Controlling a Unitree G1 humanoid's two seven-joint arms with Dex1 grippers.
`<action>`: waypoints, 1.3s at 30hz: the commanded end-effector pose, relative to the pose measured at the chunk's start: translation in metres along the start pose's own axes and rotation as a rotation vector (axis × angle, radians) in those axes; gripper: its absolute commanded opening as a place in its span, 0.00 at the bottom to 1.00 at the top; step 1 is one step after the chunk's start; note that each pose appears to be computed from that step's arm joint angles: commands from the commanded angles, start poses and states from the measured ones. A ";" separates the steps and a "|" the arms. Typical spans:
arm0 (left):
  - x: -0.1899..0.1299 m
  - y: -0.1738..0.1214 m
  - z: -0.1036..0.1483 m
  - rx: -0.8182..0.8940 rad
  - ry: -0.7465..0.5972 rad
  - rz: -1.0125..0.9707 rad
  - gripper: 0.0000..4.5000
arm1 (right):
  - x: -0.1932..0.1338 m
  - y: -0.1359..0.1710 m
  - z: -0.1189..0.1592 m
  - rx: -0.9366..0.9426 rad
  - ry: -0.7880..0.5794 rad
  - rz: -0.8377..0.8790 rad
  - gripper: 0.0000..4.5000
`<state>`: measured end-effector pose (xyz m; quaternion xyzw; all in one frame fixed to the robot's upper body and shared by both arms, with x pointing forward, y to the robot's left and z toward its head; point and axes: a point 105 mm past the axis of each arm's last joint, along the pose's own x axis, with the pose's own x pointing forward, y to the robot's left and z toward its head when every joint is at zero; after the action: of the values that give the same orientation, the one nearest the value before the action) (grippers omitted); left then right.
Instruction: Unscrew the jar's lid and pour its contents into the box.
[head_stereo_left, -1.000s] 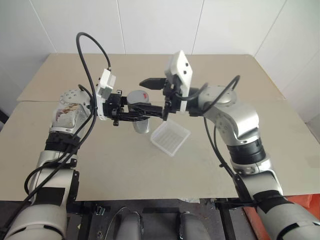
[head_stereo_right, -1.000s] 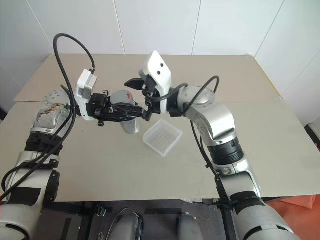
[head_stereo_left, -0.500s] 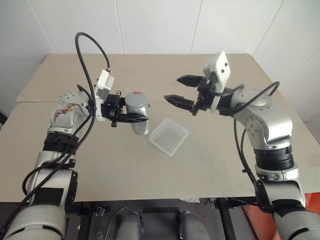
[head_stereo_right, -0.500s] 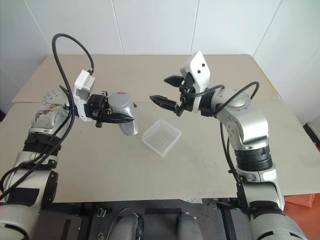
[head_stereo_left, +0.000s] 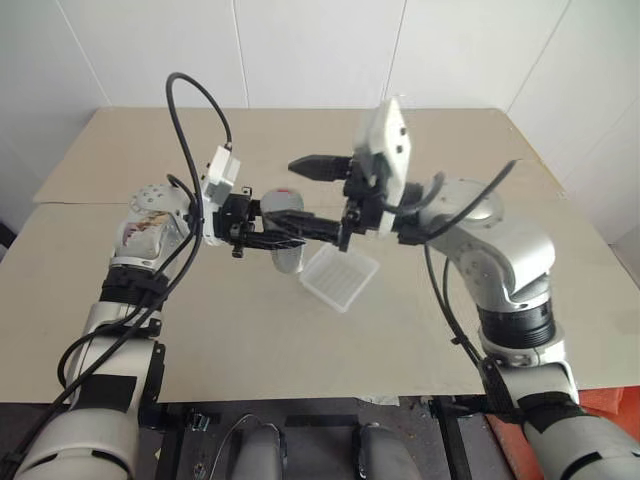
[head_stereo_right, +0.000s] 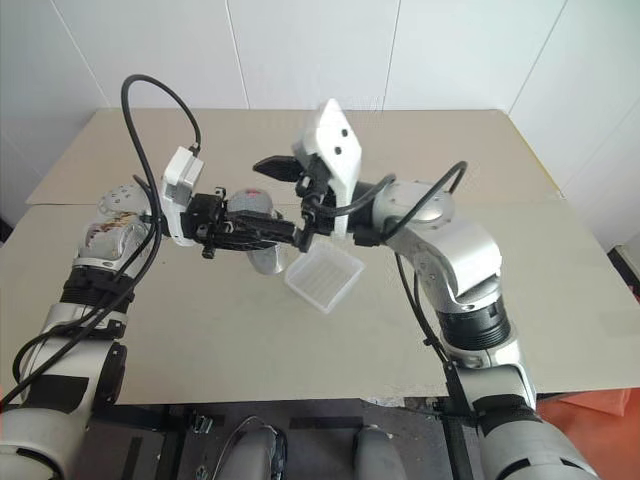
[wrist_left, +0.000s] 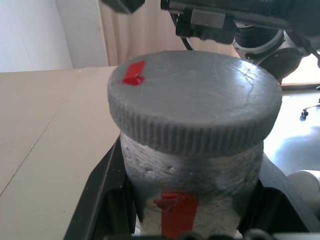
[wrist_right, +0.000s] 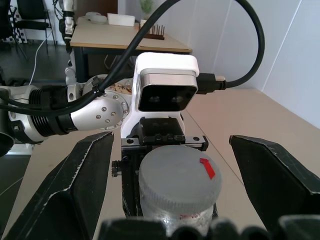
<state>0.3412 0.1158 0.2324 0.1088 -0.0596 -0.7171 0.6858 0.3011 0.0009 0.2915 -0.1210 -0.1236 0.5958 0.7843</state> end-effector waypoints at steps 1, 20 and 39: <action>-0.001 -0.001 0.013 0.061 -0.018 0.001 0.45 | 0.009 -0.003 0.013 -0.053 -0.031 -0.003 0.96; -0.004 -0.002 0.012 0.071 -0.012 0.018 0.45 | 0.032 -0.015 0.000 -0.010 -0.011 0.021 0.96; -0.008 -0.002 0.016 0.079 -0.017 0.019 0.45 | -0.039 -0.048 -0.017 -0.028 0.060 -0.150 0.96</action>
<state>0.3433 0.1234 0.2360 0.1115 -0.0712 -0.6958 0.7060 0.3300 -0.0250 0.2736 -0.1401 -0.0919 0.5801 0.7971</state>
